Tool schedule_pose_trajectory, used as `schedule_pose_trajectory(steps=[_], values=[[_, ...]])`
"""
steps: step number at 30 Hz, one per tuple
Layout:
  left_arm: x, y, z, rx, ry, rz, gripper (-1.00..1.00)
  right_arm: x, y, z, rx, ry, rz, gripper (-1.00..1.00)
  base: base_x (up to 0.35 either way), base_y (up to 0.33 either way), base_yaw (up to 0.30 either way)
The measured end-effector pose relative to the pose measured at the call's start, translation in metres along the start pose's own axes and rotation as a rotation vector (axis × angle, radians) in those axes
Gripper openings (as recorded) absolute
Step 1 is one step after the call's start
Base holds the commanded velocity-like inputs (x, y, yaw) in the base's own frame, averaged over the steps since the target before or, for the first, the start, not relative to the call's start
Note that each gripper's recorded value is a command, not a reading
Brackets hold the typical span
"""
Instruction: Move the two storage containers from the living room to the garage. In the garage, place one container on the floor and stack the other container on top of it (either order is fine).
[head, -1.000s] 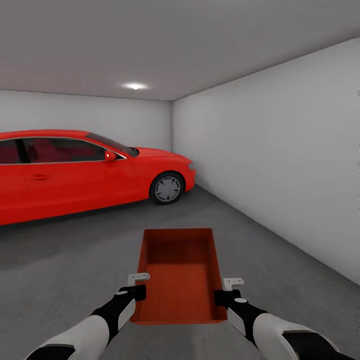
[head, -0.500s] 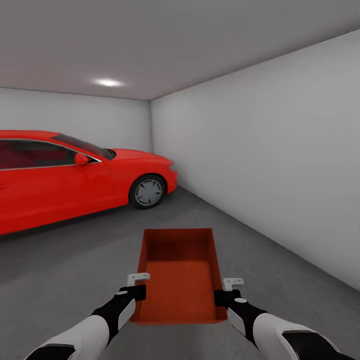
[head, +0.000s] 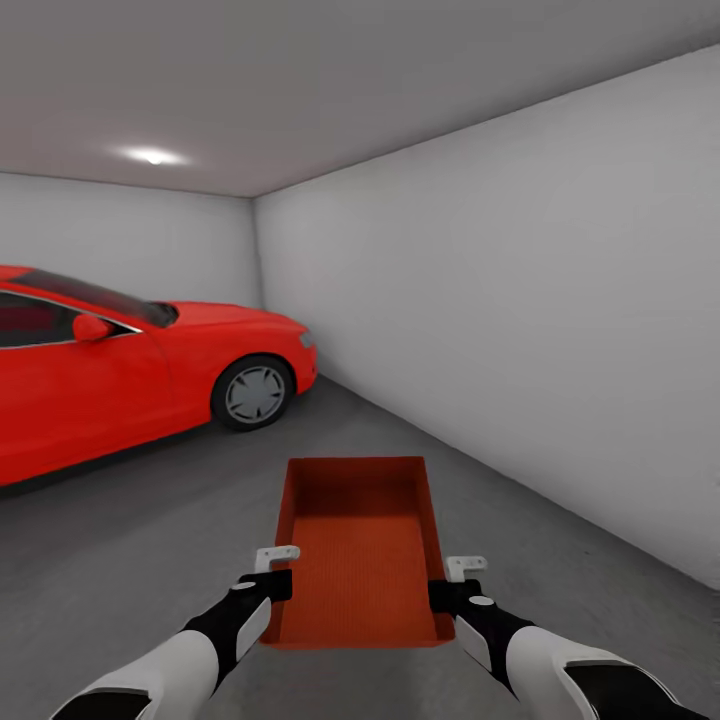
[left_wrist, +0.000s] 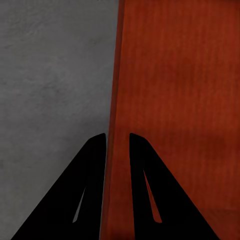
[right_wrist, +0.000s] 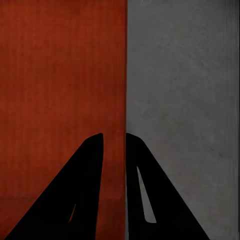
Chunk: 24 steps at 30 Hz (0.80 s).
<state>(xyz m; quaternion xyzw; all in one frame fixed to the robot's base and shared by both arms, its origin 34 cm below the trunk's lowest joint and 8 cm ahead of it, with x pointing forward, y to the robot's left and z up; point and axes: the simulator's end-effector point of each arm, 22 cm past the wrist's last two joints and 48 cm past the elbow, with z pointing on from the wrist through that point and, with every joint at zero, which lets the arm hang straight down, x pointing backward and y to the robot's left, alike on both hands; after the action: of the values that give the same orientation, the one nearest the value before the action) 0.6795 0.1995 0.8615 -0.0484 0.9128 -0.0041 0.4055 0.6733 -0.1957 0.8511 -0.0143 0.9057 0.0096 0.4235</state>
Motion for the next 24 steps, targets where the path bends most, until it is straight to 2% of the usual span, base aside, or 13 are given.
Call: schedule_pose_trajectory(steps=[13, 24], values=[[-0.0003, 0.0005, 0.0001, 0.001, 0.000, 0.000, -1.00, -0.0001, 0.0006, 0.0000, 0.000, 0.000, 0.001, -1.00, 0.324, 0.005, -0.245], [-0.0003, 0.0010, 0.0002, 0.001, 0.000, 0.000, -1.00, -0.0001, 0.0011, -0.0001, 0.000, 0.000, 0.001, -1.00, 0.324, 0.094, -0.245]])
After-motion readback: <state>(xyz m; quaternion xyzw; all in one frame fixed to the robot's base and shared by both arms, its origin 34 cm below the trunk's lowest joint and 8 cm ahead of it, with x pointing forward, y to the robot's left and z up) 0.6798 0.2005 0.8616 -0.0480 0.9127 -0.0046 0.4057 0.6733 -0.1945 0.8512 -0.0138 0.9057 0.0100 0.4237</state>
